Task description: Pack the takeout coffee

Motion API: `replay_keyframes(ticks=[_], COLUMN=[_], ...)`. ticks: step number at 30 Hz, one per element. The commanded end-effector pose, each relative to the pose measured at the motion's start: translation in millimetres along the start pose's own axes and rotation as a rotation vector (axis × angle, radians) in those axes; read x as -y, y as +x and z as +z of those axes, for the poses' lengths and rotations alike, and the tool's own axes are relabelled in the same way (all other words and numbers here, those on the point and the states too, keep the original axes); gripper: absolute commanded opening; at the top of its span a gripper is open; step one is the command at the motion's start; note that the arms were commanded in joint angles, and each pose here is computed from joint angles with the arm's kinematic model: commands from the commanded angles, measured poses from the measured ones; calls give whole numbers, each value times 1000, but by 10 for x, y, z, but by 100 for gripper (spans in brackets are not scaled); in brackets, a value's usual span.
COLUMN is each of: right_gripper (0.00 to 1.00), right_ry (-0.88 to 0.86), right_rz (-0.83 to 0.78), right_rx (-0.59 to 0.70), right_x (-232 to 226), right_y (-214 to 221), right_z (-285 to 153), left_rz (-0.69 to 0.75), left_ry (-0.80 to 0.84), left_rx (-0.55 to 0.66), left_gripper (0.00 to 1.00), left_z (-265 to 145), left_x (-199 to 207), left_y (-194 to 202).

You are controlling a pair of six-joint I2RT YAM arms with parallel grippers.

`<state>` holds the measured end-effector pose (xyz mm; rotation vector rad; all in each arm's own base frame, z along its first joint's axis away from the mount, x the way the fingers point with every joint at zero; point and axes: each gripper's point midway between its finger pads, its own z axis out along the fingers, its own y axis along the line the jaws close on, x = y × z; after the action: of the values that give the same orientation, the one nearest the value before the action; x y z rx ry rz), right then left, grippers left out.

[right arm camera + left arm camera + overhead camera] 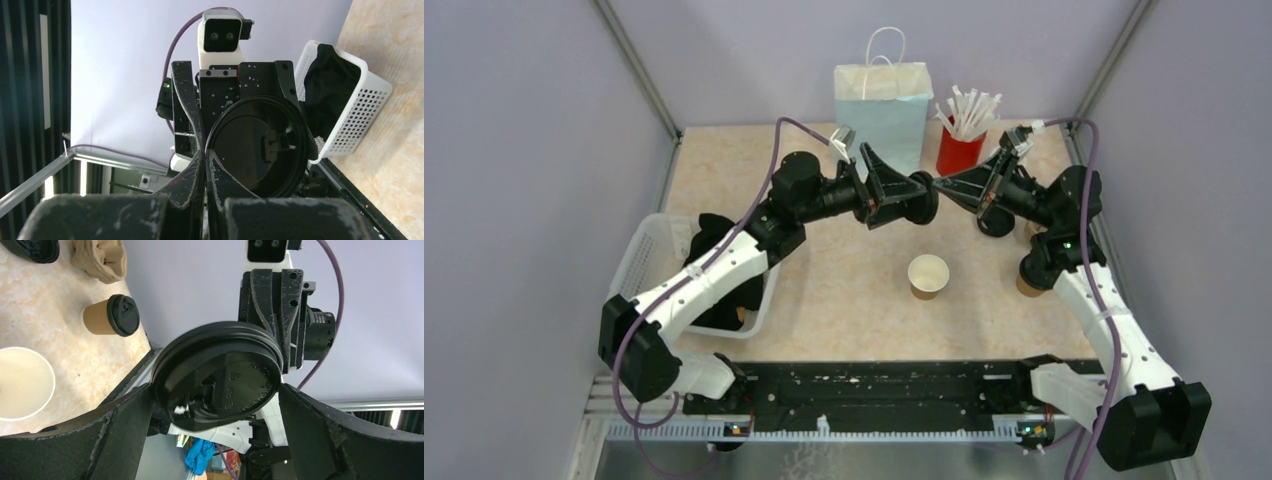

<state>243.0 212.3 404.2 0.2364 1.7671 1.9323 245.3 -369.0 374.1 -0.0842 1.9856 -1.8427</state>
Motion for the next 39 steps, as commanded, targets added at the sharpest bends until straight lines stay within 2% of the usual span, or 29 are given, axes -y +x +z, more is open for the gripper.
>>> replay_keyframes(ticks=[1, 7, 13, 39], right_gripper=[0, 0, 0, 0], right_ry=[-19, -18, -23, -13], right_rz=[-57, -65, -54, -38], right_rx=[2, 5, 3, 15], right_x=[-164, -167, -136, -36], right_y=[26, 11, 4, -35], right_z=[-7, 4, 13, 39], left_rz=[43, 53, 44, 65], left_ry=[-10, -61, 4, 69], left_rx=[51, 104, 26, 5], left_gripper=[98, 98, 98, 99], left_z=[-124, -224, -73, 40], left_x=[109, 59, 162, 286], left_y=[-36, -96, -42, -70])
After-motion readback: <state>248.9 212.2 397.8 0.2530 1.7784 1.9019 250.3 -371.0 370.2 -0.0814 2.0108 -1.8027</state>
